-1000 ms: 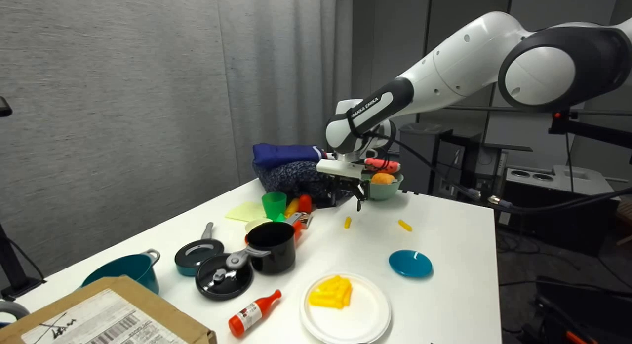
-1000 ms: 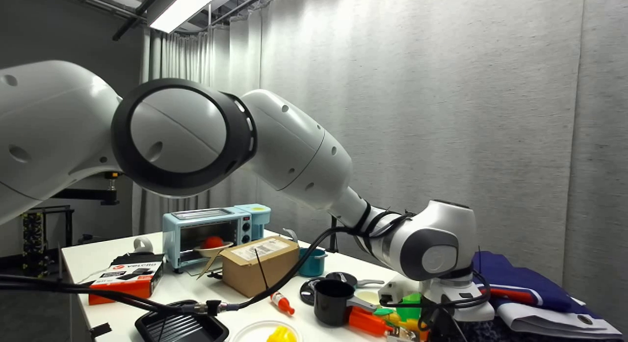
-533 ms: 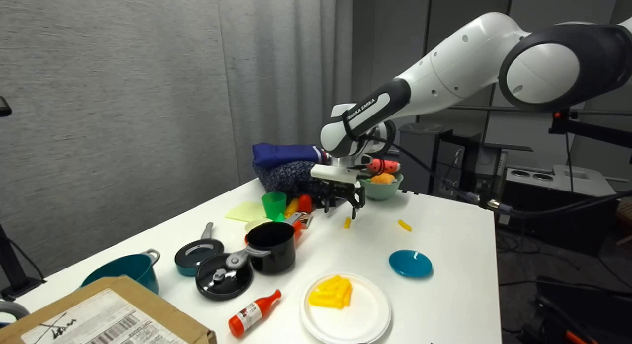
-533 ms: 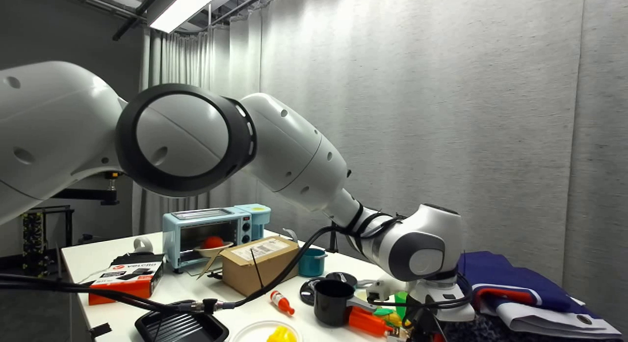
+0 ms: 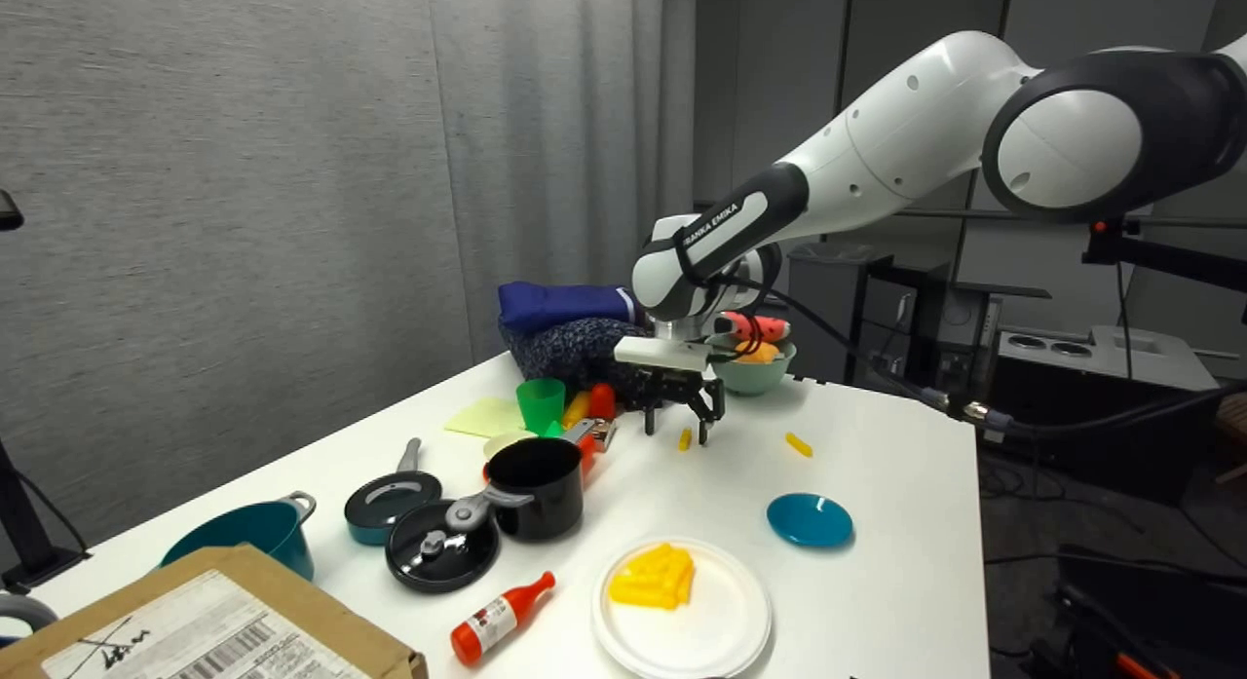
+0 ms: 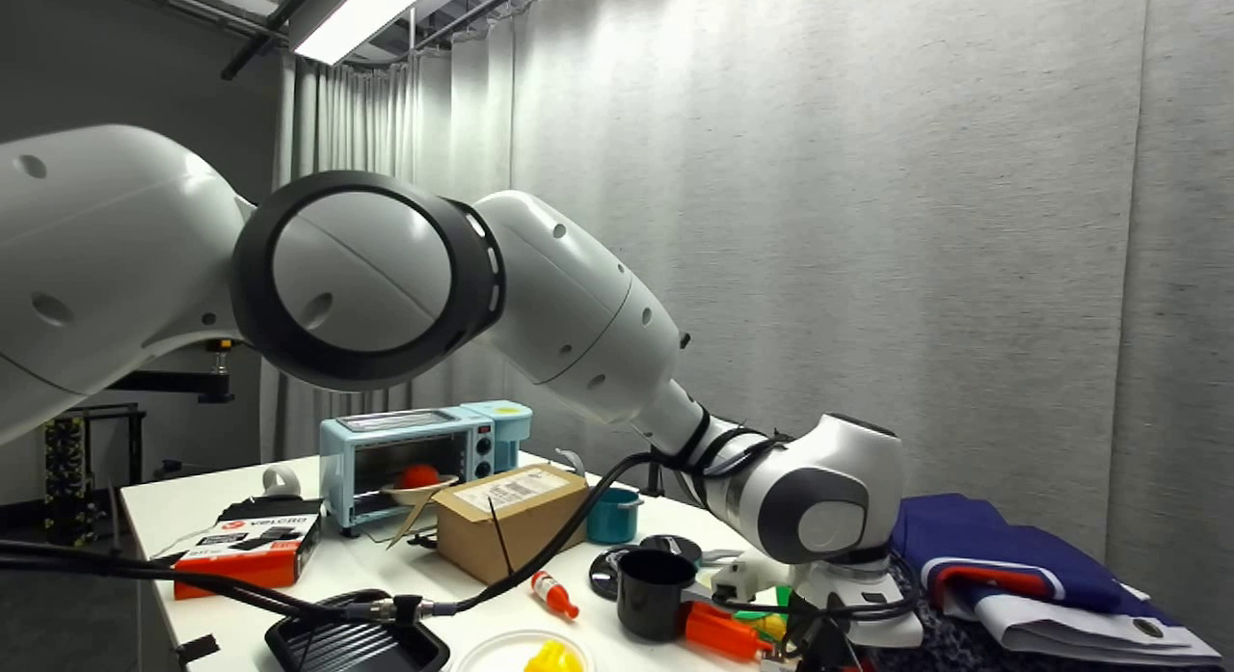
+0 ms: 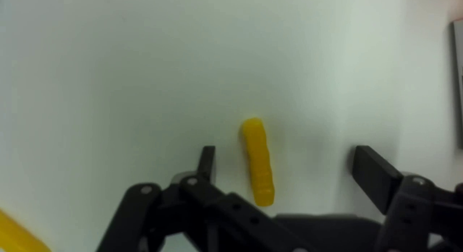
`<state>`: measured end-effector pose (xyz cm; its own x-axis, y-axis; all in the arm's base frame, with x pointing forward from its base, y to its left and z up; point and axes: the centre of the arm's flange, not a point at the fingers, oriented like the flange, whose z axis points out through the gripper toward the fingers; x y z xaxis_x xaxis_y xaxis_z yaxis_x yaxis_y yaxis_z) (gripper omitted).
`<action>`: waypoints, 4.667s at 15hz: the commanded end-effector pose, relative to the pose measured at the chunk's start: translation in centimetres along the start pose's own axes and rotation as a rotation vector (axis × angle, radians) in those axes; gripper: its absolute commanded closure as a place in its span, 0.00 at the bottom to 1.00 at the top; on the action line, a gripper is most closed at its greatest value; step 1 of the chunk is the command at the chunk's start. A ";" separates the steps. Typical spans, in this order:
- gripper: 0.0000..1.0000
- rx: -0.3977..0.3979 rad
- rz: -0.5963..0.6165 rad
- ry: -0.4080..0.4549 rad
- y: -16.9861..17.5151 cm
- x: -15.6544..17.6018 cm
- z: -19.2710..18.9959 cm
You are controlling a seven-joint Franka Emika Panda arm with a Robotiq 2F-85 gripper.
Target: Pick up the fries plush toy and put them on the plate
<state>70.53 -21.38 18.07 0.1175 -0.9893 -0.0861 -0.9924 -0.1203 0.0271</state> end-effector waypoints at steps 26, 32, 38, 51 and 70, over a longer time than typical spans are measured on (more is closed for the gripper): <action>0.96 -0.019 -0.078 0.145 -3.8 -14.1 -2.3; 0.96 -0.072 0.147 0.216 -0.6 -9.5 -4.5; 0.96 -0.070 0.169 0.195 3.7 -6.4 -5.3; 0.96 -0.003 0.027 0.216 5.2 -7.3 -5.8; 0.96 0.034 -0.285 0.057 8.3 -27.1 -3.2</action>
<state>61.57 3.06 23.95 0.3573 -0.9340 -0.0006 -0.9330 -0.3569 -0.0453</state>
